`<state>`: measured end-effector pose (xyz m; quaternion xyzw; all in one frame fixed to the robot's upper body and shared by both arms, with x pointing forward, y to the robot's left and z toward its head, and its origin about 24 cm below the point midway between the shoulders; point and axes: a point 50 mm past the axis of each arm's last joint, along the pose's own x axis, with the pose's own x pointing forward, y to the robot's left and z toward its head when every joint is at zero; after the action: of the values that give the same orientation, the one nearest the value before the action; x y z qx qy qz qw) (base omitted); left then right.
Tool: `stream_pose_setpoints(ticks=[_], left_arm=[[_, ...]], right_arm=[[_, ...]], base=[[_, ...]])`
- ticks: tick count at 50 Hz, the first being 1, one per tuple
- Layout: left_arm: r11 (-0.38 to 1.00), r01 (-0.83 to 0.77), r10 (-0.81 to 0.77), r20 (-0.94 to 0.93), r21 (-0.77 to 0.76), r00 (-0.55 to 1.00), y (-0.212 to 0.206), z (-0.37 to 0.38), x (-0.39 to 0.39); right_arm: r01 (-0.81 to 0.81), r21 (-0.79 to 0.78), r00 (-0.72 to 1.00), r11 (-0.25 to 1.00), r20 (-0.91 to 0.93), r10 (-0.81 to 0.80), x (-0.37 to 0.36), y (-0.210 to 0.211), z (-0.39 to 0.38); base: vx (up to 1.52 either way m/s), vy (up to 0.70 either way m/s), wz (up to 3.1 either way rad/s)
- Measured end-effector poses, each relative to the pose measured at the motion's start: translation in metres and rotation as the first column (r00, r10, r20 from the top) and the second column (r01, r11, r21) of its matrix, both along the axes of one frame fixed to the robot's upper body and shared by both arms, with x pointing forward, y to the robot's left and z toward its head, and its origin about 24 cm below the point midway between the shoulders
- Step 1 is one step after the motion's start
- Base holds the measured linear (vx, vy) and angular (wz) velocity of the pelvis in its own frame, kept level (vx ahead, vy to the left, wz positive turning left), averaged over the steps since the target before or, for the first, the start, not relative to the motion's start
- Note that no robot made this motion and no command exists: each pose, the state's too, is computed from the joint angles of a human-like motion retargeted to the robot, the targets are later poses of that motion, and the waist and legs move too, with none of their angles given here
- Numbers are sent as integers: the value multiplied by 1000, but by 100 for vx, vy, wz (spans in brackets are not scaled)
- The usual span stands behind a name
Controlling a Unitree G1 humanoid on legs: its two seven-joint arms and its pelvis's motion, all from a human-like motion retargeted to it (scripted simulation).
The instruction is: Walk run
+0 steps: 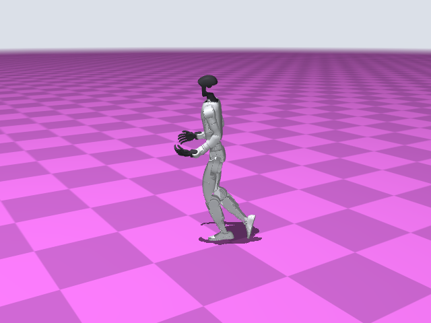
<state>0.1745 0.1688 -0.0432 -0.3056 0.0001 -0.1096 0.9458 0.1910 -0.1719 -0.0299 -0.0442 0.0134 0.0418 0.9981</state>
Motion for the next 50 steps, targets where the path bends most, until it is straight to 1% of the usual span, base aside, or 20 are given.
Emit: stream_pose_setpoints(ticks=[3, 7, 10, 13, 16, 18, 20, 23, 26, 29, 32, 35, 38, 40, 41, 42, 44, 47, 50], left_arm=[[999, -53, 54, 70, -8, 996, -17, 14, 22], [996, -75, 81, 161, -41, 984, -25, 35, 38], [994, -78, 90, 187, -73, 978, -21, 41, 39], [991, -87, 104, 178, -100, 979, -7, 40, 38], [991, -105, 118, 167, -86, 979, 11, 39, 29], [994, -95, 102, 141, -54, 985, 20, 32, 18], [997, -66, 69, 89, -42, 994, 18, 20, 8], [986, -161, 161, 3, -48, 987, 12, 7, -7], [972, -229, 227, -41, -59, 973, 11, 0, -22], [973, -226, 221, -83, -51, 972, 13, -6, -35], [981, -190, 186, -110, -28, 976, 15, -10, -42], [988, -157, 155, -107, -5, 982, 11, -8, -36], [987, -158, 157, -85, 0, 984, 6, -3, -31], [990, -139, 138, -59, -17, 989, -2, -1, -26], [986, -160, 160, -23, -37, 987, 2, 4, -15], [984, -168, 169, 6, -56, 986, 3, 9, -4], [988, -131, 135, 46, -84, 990, -4, 16, 14], [989, -101, 116, 131, -112, 985, -16, 33, 38], [987, -92, 119, 208, -134, 971, -26, 50, 51]], right_arm=[[127, 35, 968, 991, -223, -116, -76, -19, -38], [276, -29, 868, 961, -421, -262, -163, -37, -53], [346, -101, 806, 933, -476, -351, -200, -43, -52], [372, -129, 803, 919, -452, -389, -199, -44, -49], [345, -107, 854, 932, -377, -359, -166, -35, -45], [341, -48, 892, 939, -299, -340, -131, -24, -41], [352, 52, 927, 935, -159, -340, -78, -20, -28], [200, 154, 967, 968, 129, -220, 5, -5, 19], [35, 124, 921, 992, 381, -80, 59, 17, 77], [-80, 68, 840, 995, 541, 31, 79, 28, 123], [-115, -4, 783, 993, 615, 94, 82, 23, 149], [-73, -88, 776, 994, 620, 111, 81, 8, 154], [-43, -169, 843, 985, 523, 126, 71, -3, 128], [-31, -220, 917, 975, 383, 115, 53, -14, 90], [-59, -221, 945, 974, 302, 126, 42, -11, 70], [-78, -208, 968, 975, 219, 124, 27, -7, 49], [-48, -133, 997, 990, 49, 55, -12, -7, 11], [97, -16, 984, 995, -151, -98, -83, -19, -23], [253, 43, 929, 967, -291, -230, -144, -32, -34]], base=[[122, -19, 143], [98, -37, 257], [120, -73, 199], [111, -64, 17], [118, -57, -82], [143, -62, -75], [127, -48, -20], [83, -22, -61], [129, -33, -133], [103, -28, -138], [140, -30, -78], [116, -22, -14], [138, -16, 35], [163, -7, 140], [130, -14, 26], [102, -24, -88], [118, -37, -44], [103, -43, 77], [99, -39, 133]])
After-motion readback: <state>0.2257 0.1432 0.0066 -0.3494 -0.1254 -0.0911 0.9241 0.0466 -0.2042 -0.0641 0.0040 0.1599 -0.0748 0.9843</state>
